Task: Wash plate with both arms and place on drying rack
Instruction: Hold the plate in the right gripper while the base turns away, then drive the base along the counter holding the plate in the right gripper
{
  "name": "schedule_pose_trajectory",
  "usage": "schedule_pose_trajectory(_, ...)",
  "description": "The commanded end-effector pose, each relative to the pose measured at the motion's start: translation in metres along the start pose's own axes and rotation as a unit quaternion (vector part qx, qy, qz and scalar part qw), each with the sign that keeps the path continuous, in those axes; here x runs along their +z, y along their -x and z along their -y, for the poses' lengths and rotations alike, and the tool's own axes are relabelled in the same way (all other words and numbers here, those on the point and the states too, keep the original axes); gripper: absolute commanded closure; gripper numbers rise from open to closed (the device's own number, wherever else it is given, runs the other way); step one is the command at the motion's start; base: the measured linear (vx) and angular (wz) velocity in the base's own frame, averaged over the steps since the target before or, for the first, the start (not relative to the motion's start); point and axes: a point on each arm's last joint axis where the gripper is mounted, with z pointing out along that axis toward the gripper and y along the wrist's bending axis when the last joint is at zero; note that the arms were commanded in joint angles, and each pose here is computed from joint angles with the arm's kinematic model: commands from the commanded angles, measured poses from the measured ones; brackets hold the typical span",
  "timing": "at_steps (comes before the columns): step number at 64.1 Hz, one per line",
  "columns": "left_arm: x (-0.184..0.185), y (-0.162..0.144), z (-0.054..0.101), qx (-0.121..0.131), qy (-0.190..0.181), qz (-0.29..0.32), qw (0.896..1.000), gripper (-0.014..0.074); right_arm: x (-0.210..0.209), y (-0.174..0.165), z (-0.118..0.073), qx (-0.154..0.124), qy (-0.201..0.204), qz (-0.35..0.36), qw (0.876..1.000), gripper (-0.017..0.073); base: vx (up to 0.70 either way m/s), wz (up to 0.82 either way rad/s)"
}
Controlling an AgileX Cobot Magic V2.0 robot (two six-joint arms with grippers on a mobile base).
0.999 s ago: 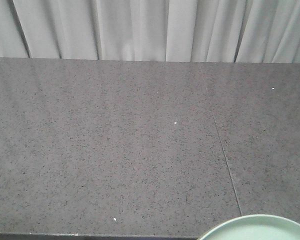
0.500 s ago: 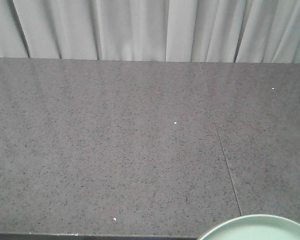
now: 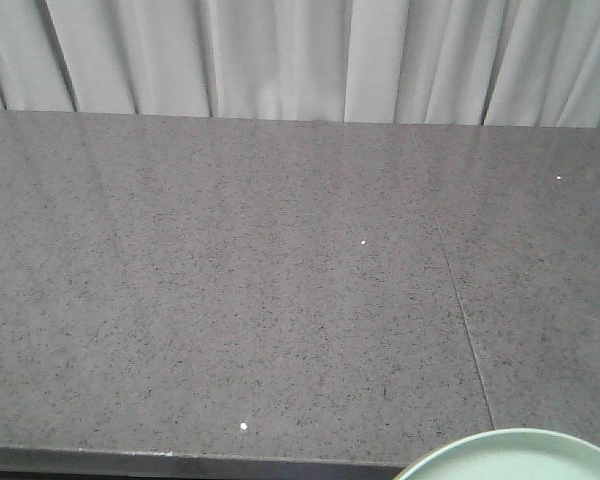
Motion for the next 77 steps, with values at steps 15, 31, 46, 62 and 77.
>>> schedule_pose_trajectory(15,-0.0041,0.0150,0.0008,-0.004,-0.004,0.054,0.999,0.0600,-0.0020,0.0125,-0.0022,0.006,0.003,0.039,0.999,0.0564,-0.07,0.17)
schedule_pose_trajectory(31,-0.0041,0.0150,0.0008,-0.004,-0.004,0.054,0.999,0.0600,-0.0020,0.0125,-0.0022,0.006,0.003,0.039,0.999,0.0564,-0.07,0.28)
schedule_pose_trajectory(46,-0.0041,0.0150,0.0008,-0.004,-0.004,0.054,0.999,0.0600,-0.0020,0.0125,-0.0022,0.006,0.003,0.039,0.999,0.0564,-0.09,0.43)
schedule_pose_trajectory(62,-0.0041,0.0150,0.0008,-0.004,-0.004,0.054,0.999,0.0600,-0.0020,0.0125,-0.0022,0.006,0.003,0.039,0.999,0.0564,-0.12,0.55)
schedule_pose_trajectory(77,-0.0041,0.0150,0.0008,-0.004,-0.004,0.054,0.999,0.0600,-0.0020,0.0125,-0.0022,0.006,0.003,0.039,0.999,0.0564,-0.13,0.59)
